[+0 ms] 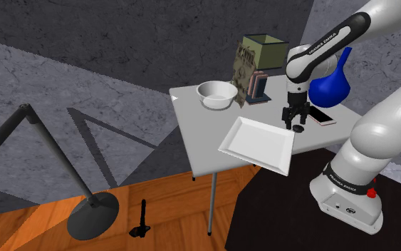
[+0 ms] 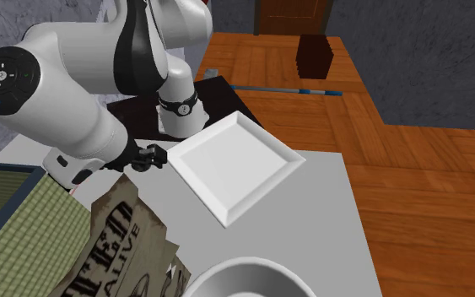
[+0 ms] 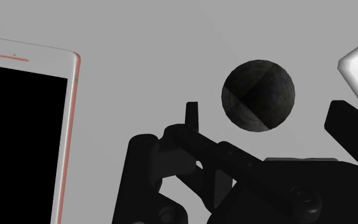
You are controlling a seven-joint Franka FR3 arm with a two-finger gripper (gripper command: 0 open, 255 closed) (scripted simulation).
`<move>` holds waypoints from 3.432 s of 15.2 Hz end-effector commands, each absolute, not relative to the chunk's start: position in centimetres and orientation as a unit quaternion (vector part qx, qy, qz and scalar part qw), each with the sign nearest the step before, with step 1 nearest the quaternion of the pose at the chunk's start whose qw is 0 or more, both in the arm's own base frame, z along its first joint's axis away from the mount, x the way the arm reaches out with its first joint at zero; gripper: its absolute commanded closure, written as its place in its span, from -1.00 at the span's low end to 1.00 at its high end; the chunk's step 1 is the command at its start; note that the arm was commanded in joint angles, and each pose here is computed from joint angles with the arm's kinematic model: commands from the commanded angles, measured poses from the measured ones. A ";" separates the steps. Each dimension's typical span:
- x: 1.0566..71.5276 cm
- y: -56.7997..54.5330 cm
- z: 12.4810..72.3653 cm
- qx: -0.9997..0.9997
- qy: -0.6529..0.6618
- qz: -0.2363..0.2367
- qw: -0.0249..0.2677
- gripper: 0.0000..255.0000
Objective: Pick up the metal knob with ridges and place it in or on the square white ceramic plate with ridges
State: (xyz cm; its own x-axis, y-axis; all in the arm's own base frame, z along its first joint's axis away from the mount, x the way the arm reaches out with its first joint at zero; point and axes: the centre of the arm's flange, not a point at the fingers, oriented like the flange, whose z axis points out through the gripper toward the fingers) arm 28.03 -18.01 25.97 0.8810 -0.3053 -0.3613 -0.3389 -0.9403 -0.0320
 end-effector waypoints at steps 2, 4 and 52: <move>28.0 -18.0 25.9 -0.969 0.166 0.178 0.047 -1.00; 28.0 -18.0 26.0 -0.969 0.166 0.178 0.047 1.00; 36.7 2.9 36.6 -0.969 0.166 0.178 0.047 1.00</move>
State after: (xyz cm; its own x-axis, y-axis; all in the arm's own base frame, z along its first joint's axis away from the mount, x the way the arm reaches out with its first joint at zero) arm 36.52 2.63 37.03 0.8814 -0.3047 -0.3610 -0.3381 -0.9406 -0.0316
